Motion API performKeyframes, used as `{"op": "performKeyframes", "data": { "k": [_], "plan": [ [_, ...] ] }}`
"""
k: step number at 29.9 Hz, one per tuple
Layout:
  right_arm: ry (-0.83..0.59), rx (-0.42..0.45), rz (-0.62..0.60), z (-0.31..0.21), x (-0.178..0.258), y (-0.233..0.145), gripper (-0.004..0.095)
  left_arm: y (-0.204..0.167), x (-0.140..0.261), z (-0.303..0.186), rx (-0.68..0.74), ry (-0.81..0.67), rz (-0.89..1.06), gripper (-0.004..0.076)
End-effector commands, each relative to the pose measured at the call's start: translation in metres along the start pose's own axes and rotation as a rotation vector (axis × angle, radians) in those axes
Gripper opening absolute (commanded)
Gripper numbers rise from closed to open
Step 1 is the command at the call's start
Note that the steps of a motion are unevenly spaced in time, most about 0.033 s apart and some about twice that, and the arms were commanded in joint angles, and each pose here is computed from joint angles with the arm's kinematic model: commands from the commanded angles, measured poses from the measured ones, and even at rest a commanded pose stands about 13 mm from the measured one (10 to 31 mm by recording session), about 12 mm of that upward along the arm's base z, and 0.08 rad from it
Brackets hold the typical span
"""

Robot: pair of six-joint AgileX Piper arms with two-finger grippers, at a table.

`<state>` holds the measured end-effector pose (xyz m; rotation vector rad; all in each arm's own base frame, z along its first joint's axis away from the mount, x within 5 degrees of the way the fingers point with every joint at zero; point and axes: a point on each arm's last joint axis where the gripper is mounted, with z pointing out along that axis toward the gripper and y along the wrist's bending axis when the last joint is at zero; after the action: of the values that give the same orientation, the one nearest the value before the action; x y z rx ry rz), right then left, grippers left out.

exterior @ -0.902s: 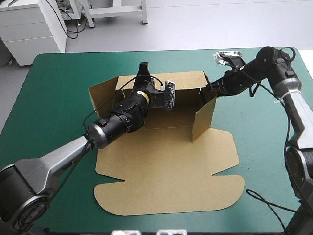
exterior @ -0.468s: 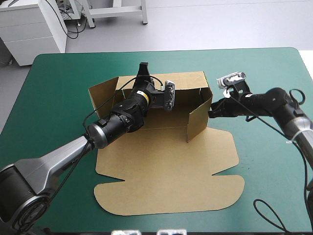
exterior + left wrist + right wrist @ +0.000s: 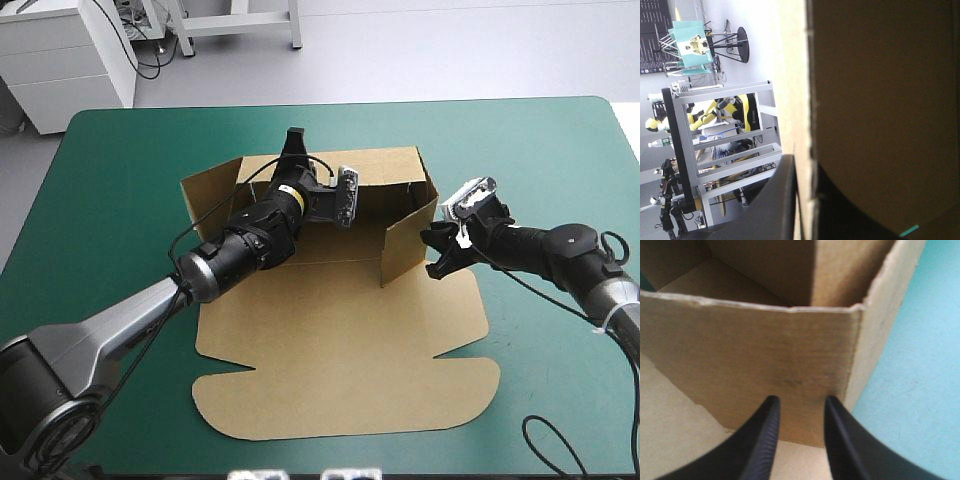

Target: Fold the box

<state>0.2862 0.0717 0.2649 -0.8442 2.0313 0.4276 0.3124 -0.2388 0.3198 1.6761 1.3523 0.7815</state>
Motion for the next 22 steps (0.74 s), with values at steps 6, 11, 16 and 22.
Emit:
{"op": "performKeyframes", "data": {
  "k": [6,11,16,22],
  "plan": [
    [-0.138,-0.019,-0.078,-0.004,-0.022,0.006,0.0703,0.009,0.006,-0.012,-0.003,0.031,-0.047,-0.0008],
    [-0.163,-0.005,-0.101,0.014,-0.033,0.015,0.0698,0.009,0.005,-0.012,-0.002,0.027,-0.044,-0.0008],
    [-0.151,0.075,-0.121,0.025,-0.043,0.021,0.0697,0.009,0.005,-0.012,-0.001,0.029,-0.044,-0.0008],
    [-0.146,0.150,-0.098,0.024,-0.044,0.016,0.0689,0.007,0.005,-0.012,0.017,0.022,-0.075,-0.0008]
  ]
}}
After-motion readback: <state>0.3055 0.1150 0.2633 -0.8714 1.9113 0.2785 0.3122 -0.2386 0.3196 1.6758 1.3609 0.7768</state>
